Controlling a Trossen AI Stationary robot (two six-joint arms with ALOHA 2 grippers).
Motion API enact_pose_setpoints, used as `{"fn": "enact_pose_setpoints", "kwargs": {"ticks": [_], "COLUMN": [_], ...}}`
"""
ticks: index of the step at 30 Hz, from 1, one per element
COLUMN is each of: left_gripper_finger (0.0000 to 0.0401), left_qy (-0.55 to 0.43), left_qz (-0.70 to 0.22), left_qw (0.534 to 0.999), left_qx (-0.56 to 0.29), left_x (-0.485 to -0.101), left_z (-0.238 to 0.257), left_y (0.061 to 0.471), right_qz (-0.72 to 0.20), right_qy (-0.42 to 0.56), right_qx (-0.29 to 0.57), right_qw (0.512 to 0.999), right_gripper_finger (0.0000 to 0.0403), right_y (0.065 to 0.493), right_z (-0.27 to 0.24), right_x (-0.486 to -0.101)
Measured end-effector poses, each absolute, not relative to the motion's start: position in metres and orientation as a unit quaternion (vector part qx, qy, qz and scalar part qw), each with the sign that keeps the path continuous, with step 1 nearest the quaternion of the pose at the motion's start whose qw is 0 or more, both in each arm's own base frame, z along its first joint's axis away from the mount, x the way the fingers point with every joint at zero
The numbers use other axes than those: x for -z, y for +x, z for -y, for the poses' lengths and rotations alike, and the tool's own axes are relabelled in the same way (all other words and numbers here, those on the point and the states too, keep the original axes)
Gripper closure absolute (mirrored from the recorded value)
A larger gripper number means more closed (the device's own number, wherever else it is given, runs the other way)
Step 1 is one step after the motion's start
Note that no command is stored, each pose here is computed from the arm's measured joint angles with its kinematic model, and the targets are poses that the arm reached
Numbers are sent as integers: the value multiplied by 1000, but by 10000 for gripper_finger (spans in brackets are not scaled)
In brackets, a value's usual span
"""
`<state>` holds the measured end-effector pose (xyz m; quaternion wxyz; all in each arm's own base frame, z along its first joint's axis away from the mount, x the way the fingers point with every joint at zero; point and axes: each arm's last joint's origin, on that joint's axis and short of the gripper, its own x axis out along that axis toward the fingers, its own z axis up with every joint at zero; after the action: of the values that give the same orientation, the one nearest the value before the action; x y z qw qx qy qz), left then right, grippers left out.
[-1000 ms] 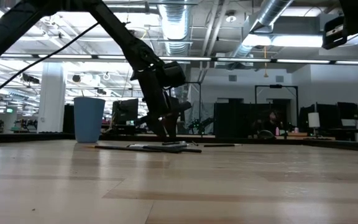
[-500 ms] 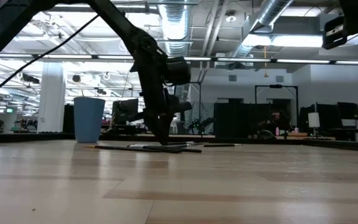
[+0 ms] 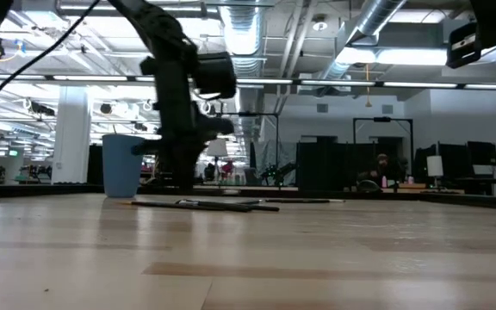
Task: Pick & Place Paint Supplies
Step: Put the silver paint brush into the blue cup
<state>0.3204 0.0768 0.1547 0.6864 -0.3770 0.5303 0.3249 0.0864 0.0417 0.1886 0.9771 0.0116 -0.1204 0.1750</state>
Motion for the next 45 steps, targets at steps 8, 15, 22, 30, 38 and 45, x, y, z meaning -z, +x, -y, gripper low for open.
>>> {"fn": "enact_pose_setpoints", "kwargs": {"ticks": [8, 15, 22, 30, 38, 45], "left_gripper_finger": [378, 315, 283, 280, 280, 280], "left_qy": [-388, -404, -433, -402, -385, -396], "left_qz": [-521, -523, -497, -453, -393, -402], "left_qw": [675, 674, 677, 716, 756, 759], "left_qx": [-351, -330, -326, -346, -354, -325], "left_x": [-151, -145, -158, -178, -184, -168], "left_z": [-70, -67, -71, -110, -157, -164], "left_y": [293, 290, 298, 304, 297, 303], "right_qz": [120, 120, 120, 120, 120, 120], "right_qy": [12, 12, 12, 11, 12, 12], "right_qx": [-175, -175, -175, -175, -175, -175], "right_qw": [977, 977, 977, 977, 977, 977], "right_gripper_finger": [311, 311, 311, 311, 311, 311], "right_y": [86, 86, 86, 86, 86, 86], "right_z": [-42, -42, -42, -42, -42, -42], "right_x": [-188, -189, -189, -188, -189, -189]}}
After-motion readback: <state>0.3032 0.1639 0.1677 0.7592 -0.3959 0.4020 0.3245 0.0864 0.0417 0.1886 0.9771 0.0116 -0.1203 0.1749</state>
